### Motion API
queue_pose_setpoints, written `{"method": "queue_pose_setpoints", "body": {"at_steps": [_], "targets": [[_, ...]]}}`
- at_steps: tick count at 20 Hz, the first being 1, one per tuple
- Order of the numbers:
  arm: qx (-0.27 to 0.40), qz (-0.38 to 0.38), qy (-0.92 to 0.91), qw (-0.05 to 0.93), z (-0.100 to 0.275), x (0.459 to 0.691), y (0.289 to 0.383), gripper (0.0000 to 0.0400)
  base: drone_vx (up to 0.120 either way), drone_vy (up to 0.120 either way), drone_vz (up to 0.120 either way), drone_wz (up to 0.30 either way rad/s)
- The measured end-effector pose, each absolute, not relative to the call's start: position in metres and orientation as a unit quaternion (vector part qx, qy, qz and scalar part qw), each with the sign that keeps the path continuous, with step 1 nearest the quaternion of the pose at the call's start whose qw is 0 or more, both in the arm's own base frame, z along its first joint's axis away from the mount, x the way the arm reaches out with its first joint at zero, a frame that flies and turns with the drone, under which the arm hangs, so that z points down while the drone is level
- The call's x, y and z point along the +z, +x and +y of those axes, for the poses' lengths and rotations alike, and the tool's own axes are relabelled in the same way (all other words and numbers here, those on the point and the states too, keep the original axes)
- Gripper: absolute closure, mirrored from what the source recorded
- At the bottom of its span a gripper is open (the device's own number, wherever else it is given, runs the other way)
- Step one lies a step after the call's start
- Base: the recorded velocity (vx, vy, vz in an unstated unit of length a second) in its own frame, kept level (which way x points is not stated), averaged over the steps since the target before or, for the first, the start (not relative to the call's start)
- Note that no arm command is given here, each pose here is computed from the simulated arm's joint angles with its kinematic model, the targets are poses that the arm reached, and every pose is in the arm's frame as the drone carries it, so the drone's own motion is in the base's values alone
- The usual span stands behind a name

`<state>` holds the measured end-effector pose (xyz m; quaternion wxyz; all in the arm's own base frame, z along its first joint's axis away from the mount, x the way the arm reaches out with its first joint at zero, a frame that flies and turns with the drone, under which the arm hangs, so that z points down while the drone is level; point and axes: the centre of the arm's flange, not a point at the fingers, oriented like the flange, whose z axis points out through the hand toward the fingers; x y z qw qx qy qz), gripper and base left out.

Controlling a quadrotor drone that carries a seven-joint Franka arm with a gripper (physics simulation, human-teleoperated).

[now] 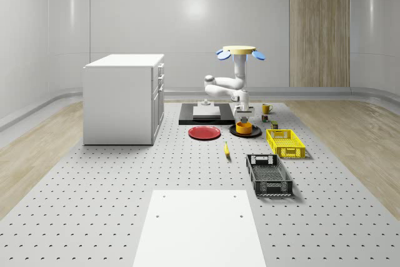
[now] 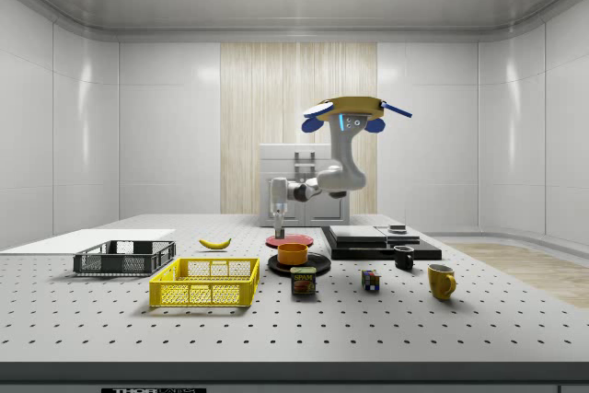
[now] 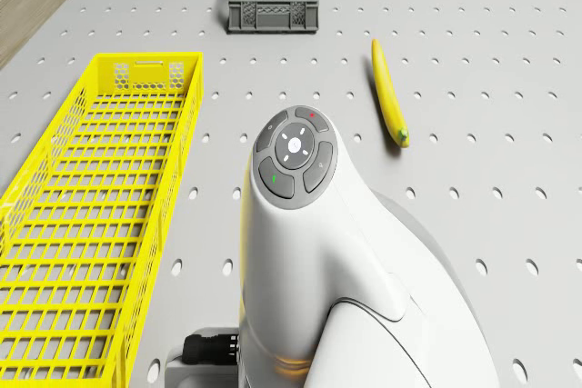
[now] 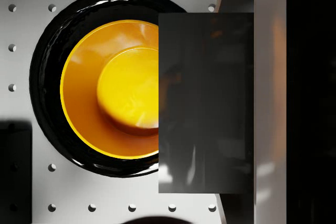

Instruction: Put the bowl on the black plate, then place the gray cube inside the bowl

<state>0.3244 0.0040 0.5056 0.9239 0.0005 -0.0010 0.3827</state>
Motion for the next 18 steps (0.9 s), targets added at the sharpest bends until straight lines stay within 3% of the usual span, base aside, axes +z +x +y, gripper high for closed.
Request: {"method": "queue_pose_setpoints", "body": {"at_steps": [2,8,14,18], "targets": [[0.383,-0.001,0.000,0.924,0.0040,0.5056,0.3244,0.0150,-0.120,0.000,0.000,0.000],[0.383,-0.001,0.000,0.924,0.0040,0.5056,0.3244,0.0150,-0.120,0.000,-0.120,0.000],[0.383,-0.001,0.000,0.924,0.0040,0.5056,0.3244,0.0150,-0.013,0.060,0.000,0.000],[0.383,-0.001,0.000,0.924,0.0040,0.5115,0.3244,0.0150,0.000,0.000,0.000,0.000]]}}
